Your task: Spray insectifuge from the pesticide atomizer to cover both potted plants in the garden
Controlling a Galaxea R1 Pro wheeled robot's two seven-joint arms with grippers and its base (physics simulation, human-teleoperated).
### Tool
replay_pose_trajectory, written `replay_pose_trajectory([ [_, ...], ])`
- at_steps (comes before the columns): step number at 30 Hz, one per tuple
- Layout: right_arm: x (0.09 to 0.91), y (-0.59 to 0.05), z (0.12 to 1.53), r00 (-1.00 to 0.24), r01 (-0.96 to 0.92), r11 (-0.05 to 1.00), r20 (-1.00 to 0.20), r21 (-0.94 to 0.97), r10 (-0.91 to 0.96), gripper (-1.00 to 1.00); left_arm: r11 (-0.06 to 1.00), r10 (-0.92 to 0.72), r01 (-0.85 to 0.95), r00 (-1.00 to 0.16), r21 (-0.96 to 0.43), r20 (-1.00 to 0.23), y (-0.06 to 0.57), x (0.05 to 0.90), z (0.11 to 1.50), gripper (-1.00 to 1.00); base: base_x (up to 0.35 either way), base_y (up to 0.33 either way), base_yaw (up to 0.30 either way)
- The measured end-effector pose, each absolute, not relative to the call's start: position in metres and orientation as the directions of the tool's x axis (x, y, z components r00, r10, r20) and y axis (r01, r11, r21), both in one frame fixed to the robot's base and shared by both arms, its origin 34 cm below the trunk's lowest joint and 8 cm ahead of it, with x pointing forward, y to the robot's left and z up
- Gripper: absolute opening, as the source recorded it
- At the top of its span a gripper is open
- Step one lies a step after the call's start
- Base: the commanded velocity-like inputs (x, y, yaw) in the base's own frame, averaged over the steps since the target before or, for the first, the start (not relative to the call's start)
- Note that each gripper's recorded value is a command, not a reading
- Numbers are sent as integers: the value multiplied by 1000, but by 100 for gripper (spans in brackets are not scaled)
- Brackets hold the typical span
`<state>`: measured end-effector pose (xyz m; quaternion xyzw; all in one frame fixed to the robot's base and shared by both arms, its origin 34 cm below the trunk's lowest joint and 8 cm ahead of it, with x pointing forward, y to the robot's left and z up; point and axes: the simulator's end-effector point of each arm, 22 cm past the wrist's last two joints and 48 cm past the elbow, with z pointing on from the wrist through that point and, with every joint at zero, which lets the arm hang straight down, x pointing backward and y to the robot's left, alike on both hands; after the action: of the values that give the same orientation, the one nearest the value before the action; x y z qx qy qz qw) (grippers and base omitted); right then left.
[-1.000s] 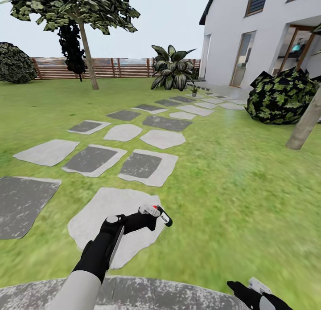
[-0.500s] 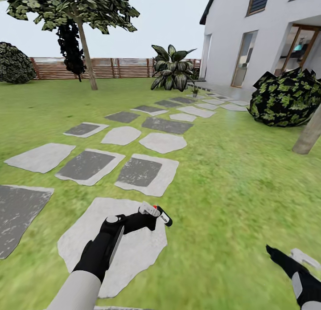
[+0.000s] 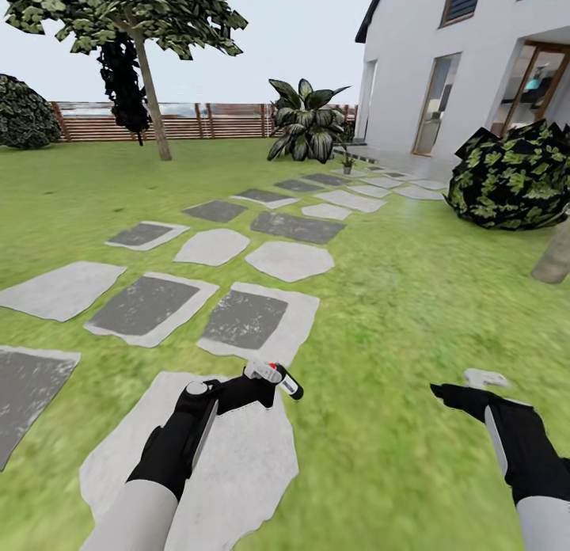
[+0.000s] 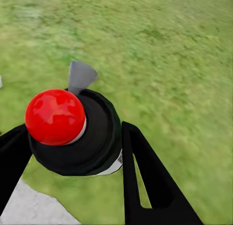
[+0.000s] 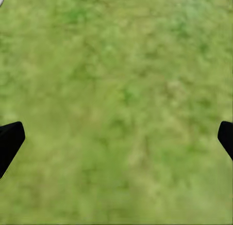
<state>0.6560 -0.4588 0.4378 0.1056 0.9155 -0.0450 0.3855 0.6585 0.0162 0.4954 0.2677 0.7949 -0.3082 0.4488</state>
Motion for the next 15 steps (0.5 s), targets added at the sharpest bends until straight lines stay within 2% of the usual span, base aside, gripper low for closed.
replay_pose_trajectory([
  [15, 651, -453, 432, -713, 224, 975, -682, 1, 165, 100, 665, 147, 702, -459, -256, -876, 16, 657, 494, -100, 339, 0, 0],
])
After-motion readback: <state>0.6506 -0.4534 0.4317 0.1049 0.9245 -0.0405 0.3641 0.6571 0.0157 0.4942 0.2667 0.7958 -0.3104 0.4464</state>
